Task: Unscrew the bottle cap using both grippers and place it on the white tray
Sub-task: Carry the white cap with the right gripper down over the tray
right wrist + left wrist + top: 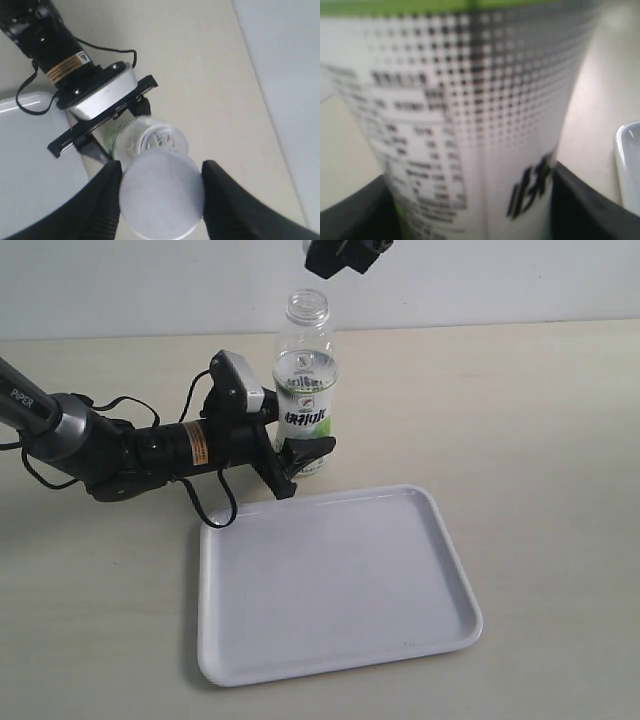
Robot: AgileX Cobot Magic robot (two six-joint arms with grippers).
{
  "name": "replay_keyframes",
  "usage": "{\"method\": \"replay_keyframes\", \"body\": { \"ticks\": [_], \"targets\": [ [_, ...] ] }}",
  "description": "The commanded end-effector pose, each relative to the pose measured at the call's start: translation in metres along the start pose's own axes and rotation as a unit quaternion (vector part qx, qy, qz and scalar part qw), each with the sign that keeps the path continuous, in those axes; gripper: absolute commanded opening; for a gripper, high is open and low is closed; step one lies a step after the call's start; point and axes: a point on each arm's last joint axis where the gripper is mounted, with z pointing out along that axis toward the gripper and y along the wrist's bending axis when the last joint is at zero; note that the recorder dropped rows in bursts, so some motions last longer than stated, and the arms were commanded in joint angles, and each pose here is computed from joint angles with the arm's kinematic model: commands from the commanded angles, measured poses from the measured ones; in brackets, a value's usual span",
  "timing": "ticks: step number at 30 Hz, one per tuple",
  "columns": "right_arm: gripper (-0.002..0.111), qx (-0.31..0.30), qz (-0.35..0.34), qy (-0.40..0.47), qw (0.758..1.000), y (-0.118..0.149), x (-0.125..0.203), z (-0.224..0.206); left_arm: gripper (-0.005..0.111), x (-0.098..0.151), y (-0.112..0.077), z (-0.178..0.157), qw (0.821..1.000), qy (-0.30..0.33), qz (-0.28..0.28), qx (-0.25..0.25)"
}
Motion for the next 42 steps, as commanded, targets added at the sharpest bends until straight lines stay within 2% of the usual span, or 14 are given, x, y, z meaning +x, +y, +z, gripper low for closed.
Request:
{"method": "replay_keyframes", "body": {
  "ticks": [1, 4, 7, 14, 17, 27, 34, 42],
  "targets": [
    [0.000, 0.020, 0.075, 0.055, 0.995, 0.002, 0.013, -0.025, 0.000, -0.001, 0.000, 0.000, 1.000, 0.001, -0.009, 0.000],
    [0.000, 0.010, 0.091, 0.065, 0.994, 0.018, 0.026, -0.035, 0.000, -0.001, 0.001, 0.000, 1.000, 0.002, -0.011, -0.001],
    [0.000, -0.030, 0.121, 0.088, 0.988, 0.040, 0.049, -0.029, 0.000, -0.001, 0.001, 0.000, 1.000, 0.002, -0.011, -0.001],
    [0.000, -0.082, 0.220, 0.016, 0.972, 0.086, 0.084, 0.038, 0.000, -0.001, 0.001, 0.000, 1.000, 0.002, -0.011, -0.001],
    [0.000, -0.078, 0.232, 0.034, 0.969, 0.100, 0.101, 0.066, 0.000, -0.001, 0.000, 0.000, 1.000, 0.002, -0.009, 0.002],
    [0.000, -0.120, 0.250, 0.106, 0.955, 0.117, 0.112, 0.114, 0.000, -0.002, 0.001, 0.000, 1.000, -0.003, -0.027, -0.002],
    [0.000, -0.106, 0.223, 0.157, 0.956, 0.136, 0.111, 0.138, 0.000, -0.002, 0.002, 0.000, 1.000, -0.004, -0.029, -0.005],
    [0.000, -0.071, 0.227, 0.142, 0.961, 0.143, 0.126, 0.153, 0.000, -0.002, 0.002, 0.000, 1.000, -0.004, -0.028, -0.006]
  ]
}}
